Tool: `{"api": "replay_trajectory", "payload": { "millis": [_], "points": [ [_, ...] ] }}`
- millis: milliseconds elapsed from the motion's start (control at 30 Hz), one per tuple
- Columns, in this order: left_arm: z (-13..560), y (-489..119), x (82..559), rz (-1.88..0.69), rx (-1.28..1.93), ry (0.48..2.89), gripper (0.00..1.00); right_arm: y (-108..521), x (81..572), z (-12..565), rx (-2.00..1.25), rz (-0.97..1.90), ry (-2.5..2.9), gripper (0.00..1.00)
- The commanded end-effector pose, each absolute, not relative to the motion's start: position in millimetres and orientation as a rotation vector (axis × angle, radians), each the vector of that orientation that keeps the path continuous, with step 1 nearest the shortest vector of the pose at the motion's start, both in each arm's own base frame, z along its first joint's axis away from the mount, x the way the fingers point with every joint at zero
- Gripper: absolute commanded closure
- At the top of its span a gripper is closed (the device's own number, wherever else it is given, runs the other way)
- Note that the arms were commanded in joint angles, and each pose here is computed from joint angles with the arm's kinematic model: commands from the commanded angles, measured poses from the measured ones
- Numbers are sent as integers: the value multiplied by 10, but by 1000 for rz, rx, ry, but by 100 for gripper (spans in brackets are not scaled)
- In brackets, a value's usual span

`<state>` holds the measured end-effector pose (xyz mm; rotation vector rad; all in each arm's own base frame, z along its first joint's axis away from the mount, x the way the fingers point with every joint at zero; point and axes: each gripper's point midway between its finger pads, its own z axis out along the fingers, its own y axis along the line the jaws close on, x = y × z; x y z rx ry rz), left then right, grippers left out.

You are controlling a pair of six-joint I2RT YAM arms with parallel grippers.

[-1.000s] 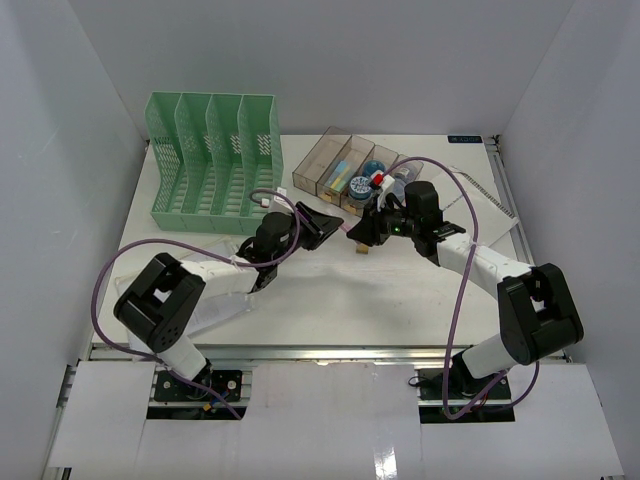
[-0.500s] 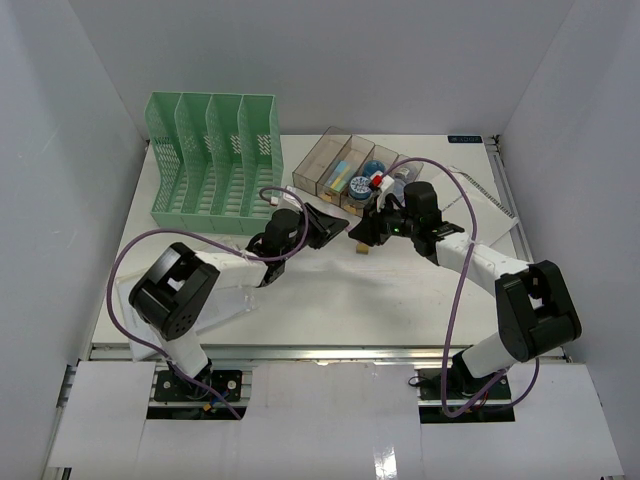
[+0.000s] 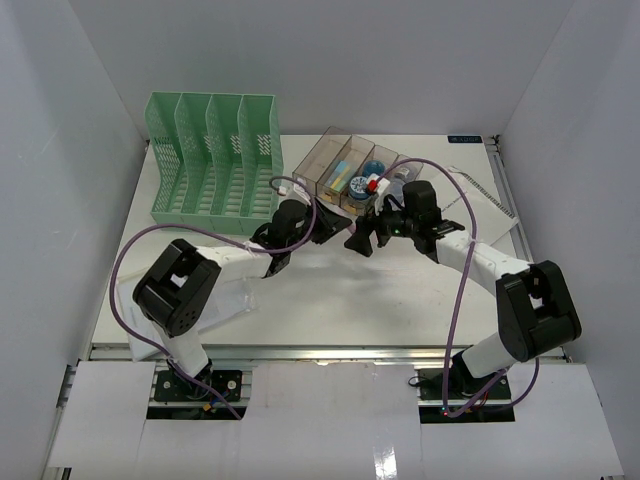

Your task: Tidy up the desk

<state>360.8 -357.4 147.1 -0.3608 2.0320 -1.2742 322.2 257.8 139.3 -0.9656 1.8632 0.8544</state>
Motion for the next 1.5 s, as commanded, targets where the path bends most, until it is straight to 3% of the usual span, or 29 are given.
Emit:
{"api": "replay_trajectory", "payload": {
  "millis": [0, 500, 567, 867, 967, 1033, 1167, 1233, 1467],
  "points": [
    [1540, -3560, 3738, -1103, -163, 2077, 100, 2436, 3292, 1713, -1088, 822, 1737, 10],
    [1859, -3106, 5101, -502, 142, 2164, 100, 1881, 3195, 2196, -1038, 768, 1590, 10],
    [2077, -3139, 5293, -478, 146, 2107, 100, 1881, 3182, 2199, -1037, 780, 1587, 10],
    [1732, -3282, 5689, -431, 168, 2122, 99, 1828, 3162, 2220, -1032, 780, 1561, 10],
    [1642, -3275, 5719, -412, 178, 2131, 85, 1845, 3099, 2223, -1060, 823, 1530, 10],
    [1584, -3278, 5711, -405, 202, 2142, 63, 1929, 2917, 2209, -1131, 934, 1461, 10],
    [1509, -3262, 5679, -385, 229, 2163, 33, 2007, 2641, 2158, -1250, 1053, 1327, 10],
    [1526, -3289, 5656, -401, 244, 2163, 25, 2013, 2548, 2112, -1297, 1046, 1263, 10],
    [1979, -3314, 5610, -449, 259, 2090, 22, 2003, 2536, 1841, -1347, 990, 1316, 10]
  ]
}}
